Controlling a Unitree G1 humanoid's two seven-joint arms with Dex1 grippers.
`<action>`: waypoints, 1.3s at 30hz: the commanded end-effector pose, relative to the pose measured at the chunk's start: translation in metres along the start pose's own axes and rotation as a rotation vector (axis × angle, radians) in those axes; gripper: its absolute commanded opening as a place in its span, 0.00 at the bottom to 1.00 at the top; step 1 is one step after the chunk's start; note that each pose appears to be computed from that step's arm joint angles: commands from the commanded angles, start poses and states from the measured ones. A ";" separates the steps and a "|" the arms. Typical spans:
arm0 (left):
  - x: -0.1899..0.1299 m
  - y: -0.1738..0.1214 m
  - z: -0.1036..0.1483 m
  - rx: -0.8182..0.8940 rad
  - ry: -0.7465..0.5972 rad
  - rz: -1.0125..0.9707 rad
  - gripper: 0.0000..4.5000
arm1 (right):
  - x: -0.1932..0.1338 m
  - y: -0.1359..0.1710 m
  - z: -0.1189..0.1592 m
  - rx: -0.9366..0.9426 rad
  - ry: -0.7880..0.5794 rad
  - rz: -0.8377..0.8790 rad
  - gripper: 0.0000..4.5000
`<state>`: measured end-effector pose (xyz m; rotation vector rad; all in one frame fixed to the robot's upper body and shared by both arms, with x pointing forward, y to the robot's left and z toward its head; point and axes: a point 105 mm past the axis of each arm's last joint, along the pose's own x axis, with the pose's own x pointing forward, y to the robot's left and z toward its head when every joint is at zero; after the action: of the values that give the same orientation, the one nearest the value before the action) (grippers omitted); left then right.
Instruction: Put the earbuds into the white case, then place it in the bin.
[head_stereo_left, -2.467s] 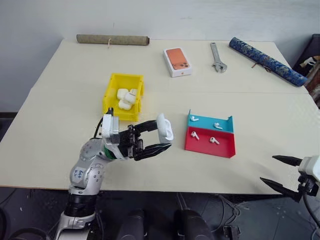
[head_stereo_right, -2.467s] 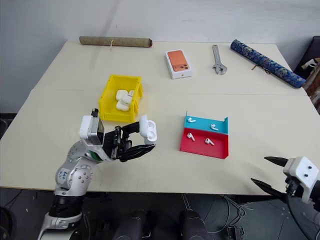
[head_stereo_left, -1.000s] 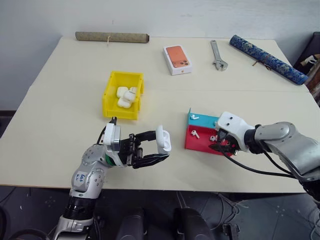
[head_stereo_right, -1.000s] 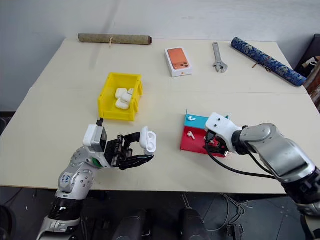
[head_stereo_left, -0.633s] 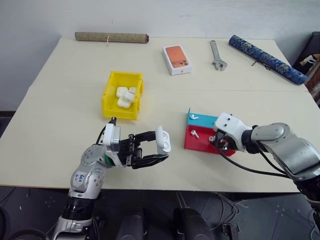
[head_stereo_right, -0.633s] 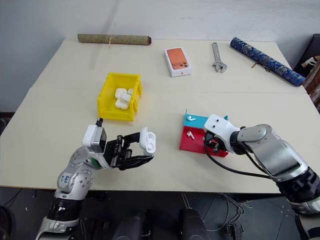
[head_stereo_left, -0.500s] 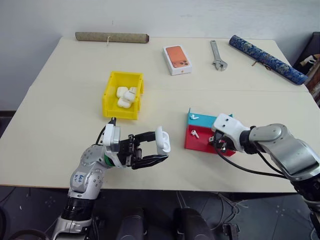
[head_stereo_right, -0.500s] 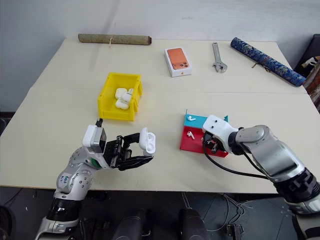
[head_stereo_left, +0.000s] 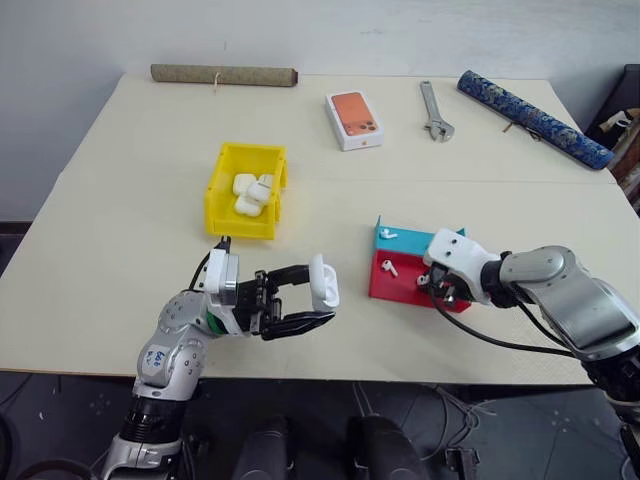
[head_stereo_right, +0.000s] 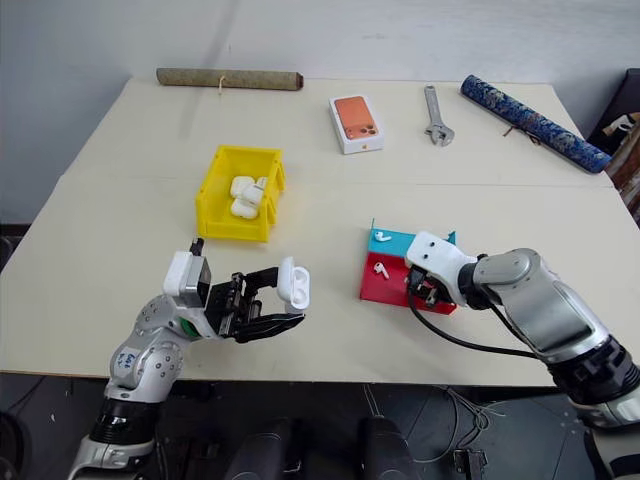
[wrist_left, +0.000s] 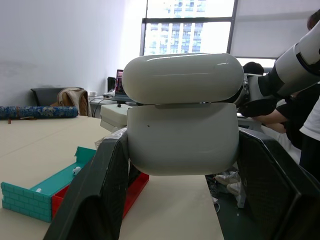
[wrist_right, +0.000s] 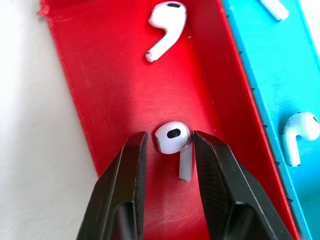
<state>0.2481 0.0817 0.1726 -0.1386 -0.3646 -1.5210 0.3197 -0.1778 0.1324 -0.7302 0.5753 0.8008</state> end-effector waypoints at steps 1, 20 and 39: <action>0.002 -0.004 0.009 0.033 -0.018 -0.016 0.62 | 0.000 0.000 -0.003 -0.018 0.015 -0.001 0.32; 0.001 -0.003 0.009 0.013 -0.015 -0.022 0.62 | 0.004 -0.001 -0.004 -0.033 0.006 0.000 0.24; -0.007 0.023 0.025 0.086 0.008 -0.037 0.62 | -0.035 -0.001 0.025 -0.047 -0.264 0.076 0.10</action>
<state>0.2680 0.0930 0.1869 -0.0780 -0.3776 -1.5272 0.3098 -0.1788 0.1400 -0.6393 0.4965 0.9154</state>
